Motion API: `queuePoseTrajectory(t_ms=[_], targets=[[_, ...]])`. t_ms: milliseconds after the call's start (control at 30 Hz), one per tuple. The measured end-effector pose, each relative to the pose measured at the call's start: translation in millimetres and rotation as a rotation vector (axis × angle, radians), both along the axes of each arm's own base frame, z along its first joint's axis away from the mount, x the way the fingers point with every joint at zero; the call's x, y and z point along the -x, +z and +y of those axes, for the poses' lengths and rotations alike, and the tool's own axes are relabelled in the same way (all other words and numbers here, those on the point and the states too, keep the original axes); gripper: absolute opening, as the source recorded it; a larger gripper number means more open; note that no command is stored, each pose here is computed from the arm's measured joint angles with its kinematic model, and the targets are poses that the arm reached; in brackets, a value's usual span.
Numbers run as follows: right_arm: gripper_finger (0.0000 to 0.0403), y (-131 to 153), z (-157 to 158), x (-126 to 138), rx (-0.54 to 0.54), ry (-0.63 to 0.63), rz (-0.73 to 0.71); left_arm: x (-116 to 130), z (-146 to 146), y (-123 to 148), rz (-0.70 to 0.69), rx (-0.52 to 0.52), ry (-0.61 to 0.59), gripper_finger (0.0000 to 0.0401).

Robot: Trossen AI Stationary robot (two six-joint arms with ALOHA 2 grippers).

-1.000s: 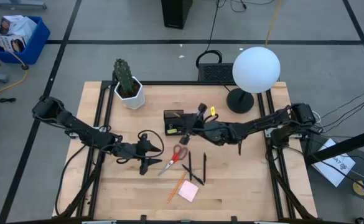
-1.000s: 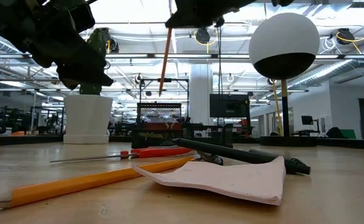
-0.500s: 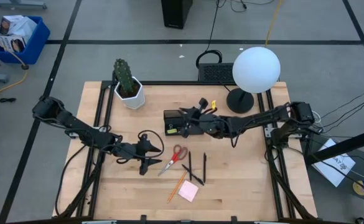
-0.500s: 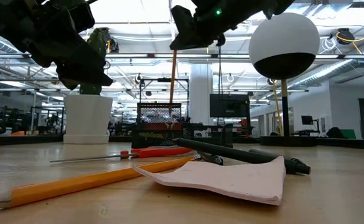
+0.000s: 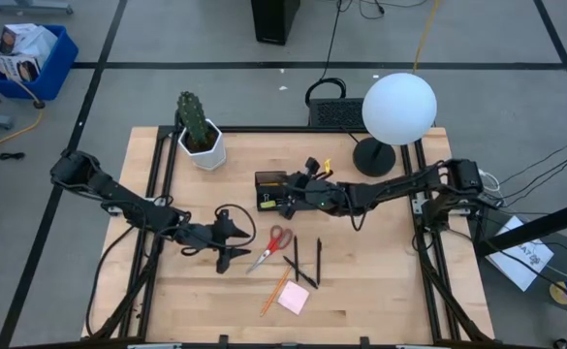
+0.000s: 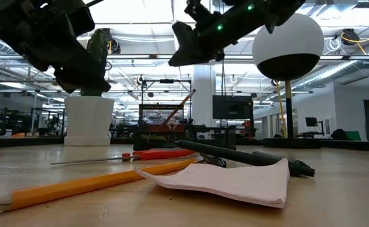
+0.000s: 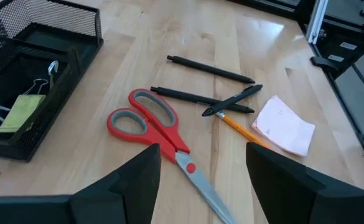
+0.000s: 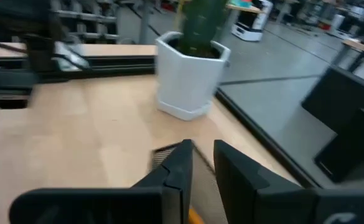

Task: Pick and place office supplies into organizer
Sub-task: Put the middle black pen into the top left of the desk organizer

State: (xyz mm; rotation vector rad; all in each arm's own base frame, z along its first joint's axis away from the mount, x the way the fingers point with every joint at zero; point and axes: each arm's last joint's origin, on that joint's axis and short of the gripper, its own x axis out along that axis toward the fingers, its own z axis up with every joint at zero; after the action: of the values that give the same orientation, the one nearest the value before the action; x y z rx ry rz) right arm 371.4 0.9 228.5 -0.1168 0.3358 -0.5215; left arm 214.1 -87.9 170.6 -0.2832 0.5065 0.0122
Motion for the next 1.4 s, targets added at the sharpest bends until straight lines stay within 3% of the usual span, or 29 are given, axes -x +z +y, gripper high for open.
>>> queuePoseTrajectory(t_ms=[200,367,667,767,867,1067,1233,1400], targets=[[0.0054,11,34,6,-0.016,0.108,-0.037,1,0,-1,0.013,-0.004,0.001,0.0241],[0.0054,11,70,12,-0.133,0.238,-0.053,1,0,-1,0.014,-0.004,0.001,0.0241],[0.0054,-9,129,38,-0.373,0.311,0.102,1,0,-1,0.017,0.011,0.009,0.0241],[0.0054,-18,139,48,-0.501,0.29,0.171,1,0,-1,0.017,0.008,0.007,0.0241],[0.0054,-28,147,58,-0.559,0.245,0.259,1,0,-1,0.016,0.008,0.007,0.0241],[0.0056,-31,165,65,-0.694,0.331,0.319,1,0,-1,0.013,0.009,0.007,0.0241],[0.0069,-32,172,67,-0.705,0.336,0.312,1,0,-1,0.013,0.011,0.006,0.0241],[0.0082,-61,177,61,-0.683,0.326,0.397,1,-1,-1,0.013,0.013,0.002,0.0241]])
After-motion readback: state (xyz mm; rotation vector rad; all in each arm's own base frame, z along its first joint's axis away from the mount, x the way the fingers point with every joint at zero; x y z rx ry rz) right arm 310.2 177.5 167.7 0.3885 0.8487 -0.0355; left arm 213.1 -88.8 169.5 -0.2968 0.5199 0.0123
